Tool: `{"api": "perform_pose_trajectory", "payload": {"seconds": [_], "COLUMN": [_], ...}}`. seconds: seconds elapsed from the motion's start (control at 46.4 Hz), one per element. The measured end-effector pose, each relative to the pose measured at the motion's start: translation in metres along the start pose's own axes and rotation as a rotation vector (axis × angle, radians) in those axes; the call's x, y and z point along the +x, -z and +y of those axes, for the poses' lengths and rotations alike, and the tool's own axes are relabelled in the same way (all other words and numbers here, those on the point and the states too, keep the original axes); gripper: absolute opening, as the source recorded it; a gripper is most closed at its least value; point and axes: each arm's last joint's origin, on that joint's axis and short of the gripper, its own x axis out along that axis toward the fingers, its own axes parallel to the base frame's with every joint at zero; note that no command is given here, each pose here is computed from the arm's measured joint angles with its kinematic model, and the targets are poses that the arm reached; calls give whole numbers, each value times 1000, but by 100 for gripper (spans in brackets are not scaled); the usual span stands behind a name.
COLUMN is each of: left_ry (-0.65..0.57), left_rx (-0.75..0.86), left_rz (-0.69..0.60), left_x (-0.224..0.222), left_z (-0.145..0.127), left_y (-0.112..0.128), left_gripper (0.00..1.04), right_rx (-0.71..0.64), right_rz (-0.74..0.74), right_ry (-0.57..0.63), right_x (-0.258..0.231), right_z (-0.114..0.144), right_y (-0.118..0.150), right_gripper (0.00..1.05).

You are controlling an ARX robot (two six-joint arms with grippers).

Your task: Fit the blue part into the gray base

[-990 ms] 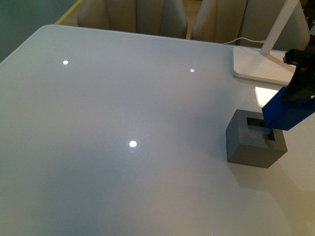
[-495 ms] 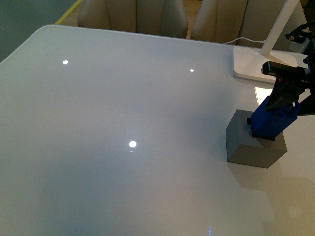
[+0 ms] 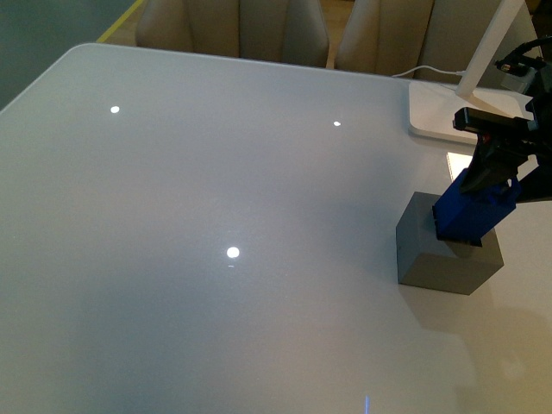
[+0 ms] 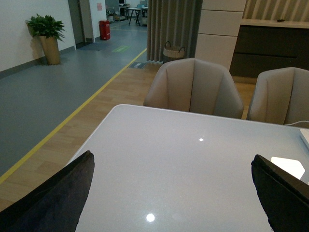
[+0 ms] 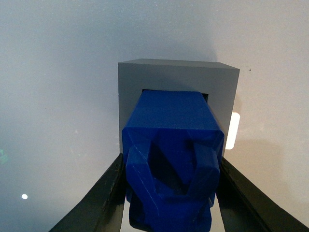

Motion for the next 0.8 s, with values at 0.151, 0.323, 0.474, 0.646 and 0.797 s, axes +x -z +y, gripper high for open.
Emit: {"api": "perform_pose_trajectory", "payload": {"seconds": [0.151,0.323,0.474,0.646,0.797], "left_ry": [0,0,0,0,0], "left_rx": [0,0,0,0,0], "left_rz": [0,0,0,0,0], "left_x": [0,0,0,0,0], "left_z": [0,0,0,0,0], "left_y": [0,0,0,0,0], "left_gripper": [97,97,97,97,97], "right_rx": [-2,-2,0,0,-6], "right_rz": [12,10,16,21,19], "right_ry": [4,14,18,19,17], "right_x": [0,0,3,8,9], "right_z": [0,0,-1,-1,1], "right_y": [2,2,2,2,4], "right_gripper": [44,44,44,44,61]}}
